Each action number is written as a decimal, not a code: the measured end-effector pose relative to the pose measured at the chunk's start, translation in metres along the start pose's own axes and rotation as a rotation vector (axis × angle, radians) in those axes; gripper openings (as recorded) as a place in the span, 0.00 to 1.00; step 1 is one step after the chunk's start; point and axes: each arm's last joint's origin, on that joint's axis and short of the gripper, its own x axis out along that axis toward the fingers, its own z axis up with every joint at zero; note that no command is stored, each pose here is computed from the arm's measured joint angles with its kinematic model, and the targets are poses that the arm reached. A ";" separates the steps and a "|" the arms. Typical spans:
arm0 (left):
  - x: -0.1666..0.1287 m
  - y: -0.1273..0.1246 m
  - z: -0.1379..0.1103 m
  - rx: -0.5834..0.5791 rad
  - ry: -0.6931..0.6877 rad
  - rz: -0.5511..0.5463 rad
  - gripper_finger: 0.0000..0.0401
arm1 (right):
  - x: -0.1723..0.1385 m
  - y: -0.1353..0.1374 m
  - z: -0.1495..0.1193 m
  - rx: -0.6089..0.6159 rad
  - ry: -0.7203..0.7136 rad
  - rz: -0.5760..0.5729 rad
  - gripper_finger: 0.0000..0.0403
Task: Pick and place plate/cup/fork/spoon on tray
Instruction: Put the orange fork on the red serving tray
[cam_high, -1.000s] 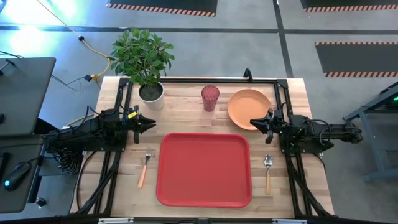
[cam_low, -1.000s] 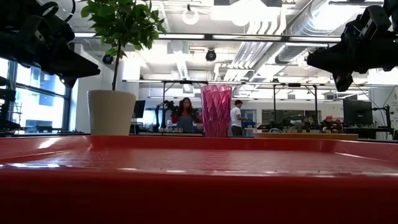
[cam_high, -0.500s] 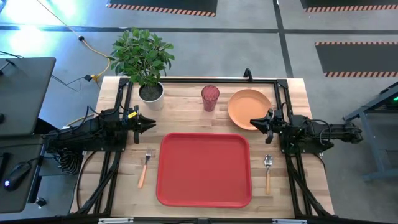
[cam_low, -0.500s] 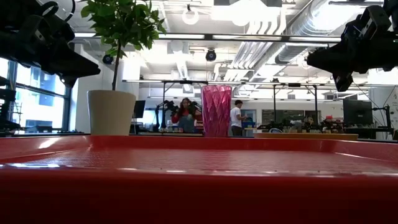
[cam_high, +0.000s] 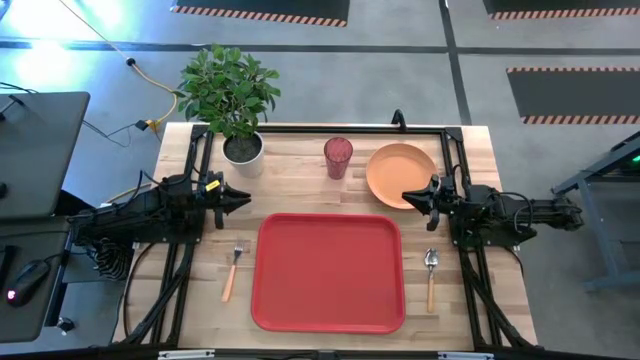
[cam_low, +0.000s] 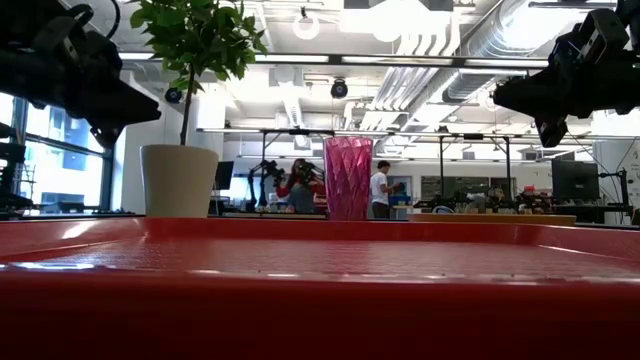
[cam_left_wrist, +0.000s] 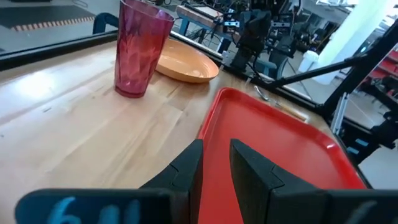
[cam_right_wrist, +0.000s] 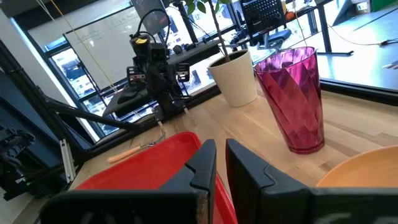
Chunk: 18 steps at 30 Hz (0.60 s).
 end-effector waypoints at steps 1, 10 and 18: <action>0.000 0.000 0.001 0.000 -0.006 -0.002 0.17 | 0.000 0.000 0.000 0.000 0.000 0.000 0.07; -0.003 -0.008 0.021 -0.132 -0.223 -0.081 0.17 | 0.000 0.000 0.000 0.000 0.000 0.000 0.07; -0.007 -0.012 0.035 -0.209 -0.376 -0.126 0.17 | 0.000 0.000 0.000 -0.001 0.000 0.000 0.07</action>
